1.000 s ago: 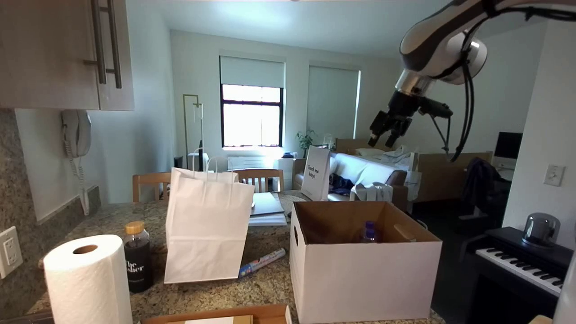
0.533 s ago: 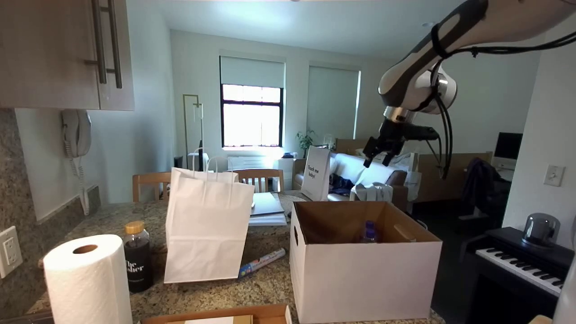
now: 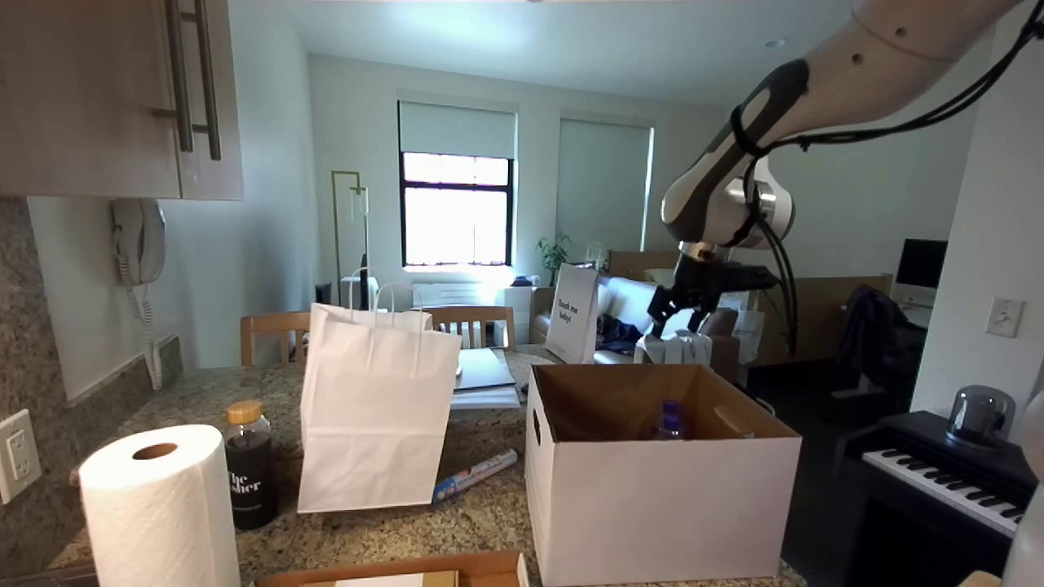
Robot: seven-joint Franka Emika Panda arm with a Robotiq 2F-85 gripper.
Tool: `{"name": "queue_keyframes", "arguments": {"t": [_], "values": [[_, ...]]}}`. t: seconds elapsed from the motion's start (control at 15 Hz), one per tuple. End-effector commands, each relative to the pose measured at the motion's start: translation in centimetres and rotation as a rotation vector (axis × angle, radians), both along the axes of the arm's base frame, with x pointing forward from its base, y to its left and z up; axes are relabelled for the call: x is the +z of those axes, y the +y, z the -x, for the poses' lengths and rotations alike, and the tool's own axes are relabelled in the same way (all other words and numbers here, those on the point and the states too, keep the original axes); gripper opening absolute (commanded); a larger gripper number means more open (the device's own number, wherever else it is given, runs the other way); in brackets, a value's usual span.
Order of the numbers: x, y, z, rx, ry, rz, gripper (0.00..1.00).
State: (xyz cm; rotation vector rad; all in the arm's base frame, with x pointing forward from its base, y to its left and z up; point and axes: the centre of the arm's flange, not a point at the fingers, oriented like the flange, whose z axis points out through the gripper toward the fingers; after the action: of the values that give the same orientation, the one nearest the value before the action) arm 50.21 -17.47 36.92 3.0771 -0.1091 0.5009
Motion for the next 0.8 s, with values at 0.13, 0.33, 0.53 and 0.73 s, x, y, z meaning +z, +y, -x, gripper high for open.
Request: {"name": "queue_keyframes", "arguments": {"t": [0.13,0.33,0.53,0.73], "values": [[-9.9,-2.2,-4.3,0.01,0.317,0.004,1.0],[-12.1,-0.3,-5.0,0.079,0.391,-0.047,1.0],[-13.1,1.7,-6.8,0.062,0.424,-0.017,1.0],[-14.5,0.8,-6.9,0.039,0.523,0.0,1.0]]}}
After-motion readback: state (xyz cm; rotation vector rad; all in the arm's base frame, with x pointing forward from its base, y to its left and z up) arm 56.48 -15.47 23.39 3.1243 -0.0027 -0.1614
